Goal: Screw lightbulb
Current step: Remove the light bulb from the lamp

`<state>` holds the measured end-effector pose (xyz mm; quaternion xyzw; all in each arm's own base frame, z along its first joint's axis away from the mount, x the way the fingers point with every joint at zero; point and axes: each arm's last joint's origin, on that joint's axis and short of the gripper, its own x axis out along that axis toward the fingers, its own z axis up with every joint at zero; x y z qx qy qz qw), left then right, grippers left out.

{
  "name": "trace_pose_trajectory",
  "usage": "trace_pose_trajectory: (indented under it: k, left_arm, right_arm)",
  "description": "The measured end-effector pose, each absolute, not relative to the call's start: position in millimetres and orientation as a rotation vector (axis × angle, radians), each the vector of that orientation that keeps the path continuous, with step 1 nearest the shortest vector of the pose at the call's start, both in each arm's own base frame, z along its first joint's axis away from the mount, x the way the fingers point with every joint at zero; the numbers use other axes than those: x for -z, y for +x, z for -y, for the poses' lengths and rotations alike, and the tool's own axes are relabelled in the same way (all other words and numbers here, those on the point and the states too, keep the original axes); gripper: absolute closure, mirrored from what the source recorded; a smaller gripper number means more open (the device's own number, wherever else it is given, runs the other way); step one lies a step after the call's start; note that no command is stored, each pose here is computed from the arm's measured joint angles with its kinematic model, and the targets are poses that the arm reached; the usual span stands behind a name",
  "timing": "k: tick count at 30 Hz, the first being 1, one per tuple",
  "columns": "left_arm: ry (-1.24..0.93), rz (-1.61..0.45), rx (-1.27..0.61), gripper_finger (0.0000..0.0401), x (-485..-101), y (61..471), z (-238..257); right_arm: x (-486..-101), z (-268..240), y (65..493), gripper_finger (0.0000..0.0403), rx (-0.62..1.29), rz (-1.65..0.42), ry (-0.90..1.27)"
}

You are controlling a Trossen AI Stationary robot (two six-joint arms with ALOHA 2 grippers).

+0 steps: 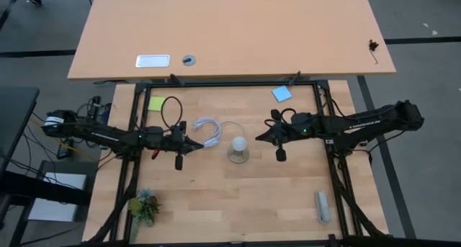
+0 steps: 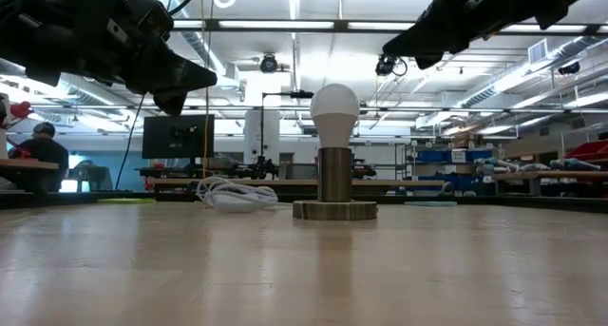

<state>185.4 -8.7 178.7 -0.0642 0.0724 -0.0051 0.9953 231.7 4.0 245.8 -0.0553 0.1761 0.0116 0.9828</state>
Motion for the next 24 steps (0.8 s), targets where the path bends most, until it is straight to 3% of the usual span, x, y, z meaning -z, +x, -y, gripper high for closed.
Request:
trace_pose_trajectory:
  k: [24]
  left_arm:
    - [-0.058, -0.064, -0.047, 0.0401, -186.4, 186.3, 6.8]
  right_arm:
    - [-248.2, -3.2, 233.0, 0.0399, -0.016, -0.269, -0.103]
